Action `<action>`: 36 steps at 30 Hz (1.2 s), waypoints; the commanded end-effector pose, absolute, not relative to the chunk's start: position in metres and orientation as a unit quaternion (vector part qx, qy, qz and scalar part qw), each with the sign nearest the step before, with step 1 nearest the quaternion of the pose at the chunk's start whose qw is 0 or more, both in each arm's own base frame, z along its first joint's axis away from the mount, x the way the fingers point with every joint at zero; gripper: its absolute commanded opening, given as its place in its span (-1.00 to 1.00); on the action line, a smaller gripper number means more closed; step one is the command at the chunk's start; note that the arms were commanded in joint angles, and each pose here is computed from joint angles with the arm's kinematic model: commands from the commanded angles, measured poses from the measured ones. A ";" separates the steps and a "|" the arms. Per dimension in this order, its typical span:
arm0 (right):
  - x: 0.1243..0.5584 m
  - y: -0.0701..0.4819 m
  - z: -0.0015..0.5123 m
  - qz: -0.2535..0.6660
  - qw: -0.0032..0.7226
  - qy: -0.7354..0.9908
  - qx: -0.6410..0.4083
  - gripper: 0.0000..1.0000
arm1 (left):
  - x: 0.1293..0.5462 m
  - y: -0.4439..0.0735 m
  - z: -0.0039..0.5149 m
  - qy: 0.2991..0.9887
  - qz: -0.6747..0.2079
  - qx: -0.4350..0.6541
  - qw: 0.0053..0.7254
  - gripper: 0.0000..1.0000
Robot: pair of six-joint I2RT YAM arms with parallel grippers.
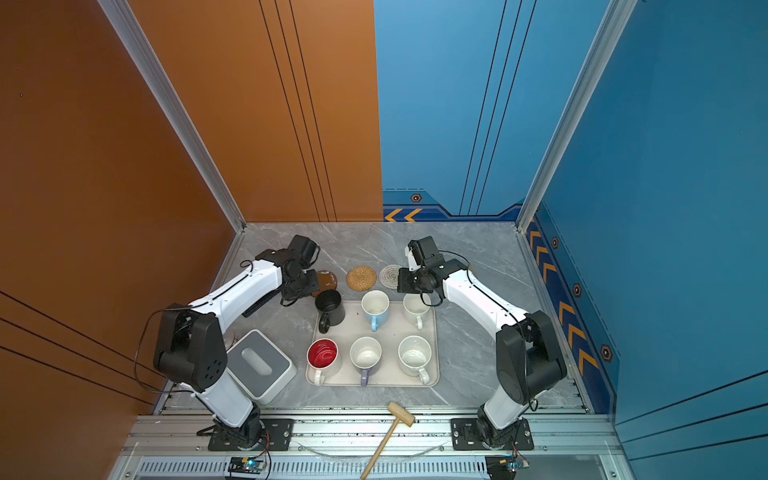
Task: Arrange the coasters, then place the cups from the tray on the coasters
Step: 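Lift the left gripper and bring it back down toward the black mug, then move the left gripper to the dark brown wooden coaster's edge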
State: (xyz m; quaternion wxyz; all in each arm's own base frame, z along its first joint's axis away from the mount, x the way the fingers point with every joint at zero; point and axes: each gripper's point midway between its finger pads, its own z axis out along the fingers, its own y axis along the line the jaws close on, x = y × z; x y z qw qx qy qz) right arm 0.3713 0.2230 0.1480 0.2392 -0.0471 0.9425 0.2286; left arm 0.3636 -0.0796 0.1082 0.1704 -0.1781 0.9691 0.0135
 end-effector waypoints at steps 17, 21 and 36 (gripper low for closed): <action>0.380 0.235 0.156 0.240 0.246 0.938 -0.048 -1.00 | 0.363 -0.070 0.055 0.948 -0.044 -0.278 0.150 -0.90; 0.380 0.235 0.154 0.239 0.243 0.939 -0.047 -1.00 | 0.374 -0.074 0.045 0.948 -0.052 -0.281 0.143 -0.91; 0.382 0.234 0.157 0.230 0.242 0.941 -0.046 -1.00 | 0.413 -0.084 0.036 0.947 -0.083 -0.276 0.143 -0.96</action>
